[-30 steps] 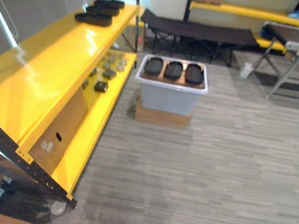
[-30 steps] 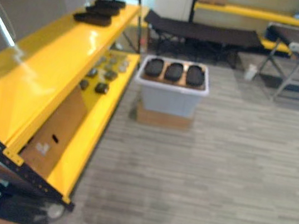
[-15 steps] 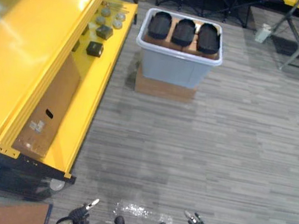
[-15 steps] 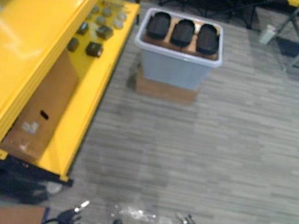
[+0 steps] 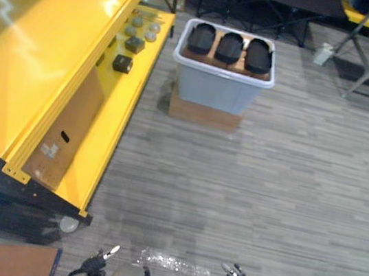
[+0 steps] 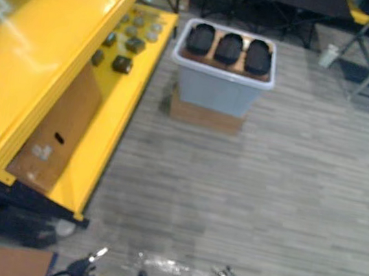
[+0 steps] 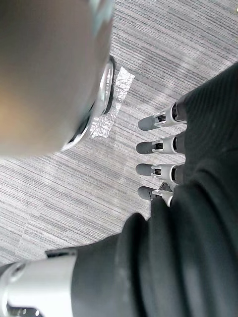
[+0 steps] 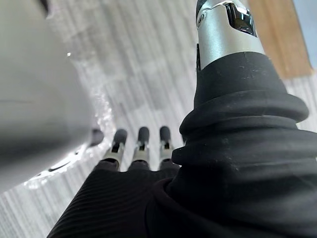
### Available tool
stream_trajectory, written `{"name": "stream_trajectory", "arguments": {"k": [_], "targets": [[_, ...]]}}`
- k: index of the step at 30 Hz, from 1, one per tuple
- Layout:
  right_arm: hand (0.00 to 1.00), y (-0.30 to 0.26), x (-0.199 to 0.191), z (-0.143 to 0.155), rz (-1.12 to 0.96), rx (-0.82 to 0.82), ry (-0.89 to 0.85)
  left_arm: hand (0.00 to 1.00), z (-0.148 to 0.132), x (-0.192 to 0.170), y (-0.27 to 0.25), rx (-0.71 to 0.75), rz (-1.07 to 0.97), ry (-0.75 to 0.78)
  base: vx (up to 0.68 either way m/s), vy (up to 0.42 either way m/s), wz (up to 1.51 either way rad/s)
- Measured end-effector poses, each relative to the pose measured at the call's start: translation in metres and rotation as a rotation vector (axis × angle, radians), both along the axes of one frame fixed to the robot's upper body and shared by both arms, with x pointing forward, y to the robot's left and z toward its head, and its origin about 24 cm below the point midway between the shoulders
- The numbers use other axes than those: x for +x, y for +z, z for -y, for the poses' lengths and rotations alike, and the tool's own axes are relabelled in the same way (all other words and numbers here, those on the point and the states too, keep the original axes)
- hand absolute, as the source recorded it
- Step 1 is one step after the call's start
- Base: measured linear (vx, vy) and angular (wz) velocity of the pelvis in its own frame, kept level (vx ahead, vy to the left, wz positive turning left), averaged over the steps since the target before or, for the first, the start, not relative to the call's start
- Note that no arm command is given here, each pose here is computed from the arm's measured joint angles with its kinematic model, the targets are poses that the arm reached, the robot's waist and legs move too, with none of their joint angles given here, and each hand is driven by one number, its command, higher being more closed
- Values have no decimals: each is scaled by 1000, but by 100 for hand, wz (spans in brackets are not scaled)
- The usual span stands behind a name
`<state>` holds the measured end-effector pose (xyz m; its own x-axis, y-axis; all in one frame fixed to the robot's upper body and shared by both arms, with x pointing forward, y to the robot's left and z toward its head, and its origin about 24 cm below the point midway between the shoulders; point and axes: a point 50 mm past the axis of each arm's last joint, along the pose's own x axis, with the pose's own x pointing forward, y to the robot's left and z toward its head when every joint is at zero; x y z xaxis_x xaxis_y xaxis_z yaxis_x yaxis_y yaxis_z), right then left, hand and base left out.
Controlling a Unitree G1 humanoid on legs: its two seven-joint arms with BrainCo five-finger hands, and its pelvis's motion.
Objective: Walk over and take plastic housings, then place them on the shelf
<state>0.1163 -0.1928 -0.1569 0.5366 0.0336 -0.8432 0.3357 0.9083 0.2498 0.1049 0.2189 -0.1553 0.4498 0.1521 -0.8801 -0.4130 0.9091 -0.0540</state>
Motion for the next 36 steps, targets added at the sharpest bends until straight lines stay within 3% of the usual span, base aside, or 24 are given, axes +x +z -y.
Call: {"name": "stream_trajectory", "arguments": {"k": [12, 15, 17, 24, 25, 27, 31, 33, 36], "targets": [[0, 1, -10, 19, -14, 7, -122, 0, -1, -26, -6, 34, -89, -12, -35, -14, 2], [0, -5, -31, 16, -81, 51, -164, 0, 1, -18, -5, 25, -89, -6, 182, -159, 2], [0, -12, -61, 14, -180, 64, -191, 0, 0, -13, -4, 20, -72, 25, 303, -194, 6], [0, -13, -86, 27, -267, -32, -219, 0, 25, -16, -8, -71, -63, 205, 469, -154, 23], [0, -4, -50, 45, -147, -195, -56, 0, 22, -24, -10, -87, -75, 259, 840, 22, 2], [0, 6, -15, 47, -13, -227, -48, 0, 25, -33, -12, -87, -101, 253, 657, 117, -15], [0, 22, 38, 15, 168, -206, 85, 0, 3, -38, -7, -37, -74, 298, 223, 33, 12], [0, 32, 50, 36, 198, -248, 42, 0, 6, -50, -10, -43, -108, 259, 182, 76, -11], [0, 33, 50, 44, 192, -250, 31, 0, -8, -61, -8, 16, -138, 151, 369, 125, -9]]}}
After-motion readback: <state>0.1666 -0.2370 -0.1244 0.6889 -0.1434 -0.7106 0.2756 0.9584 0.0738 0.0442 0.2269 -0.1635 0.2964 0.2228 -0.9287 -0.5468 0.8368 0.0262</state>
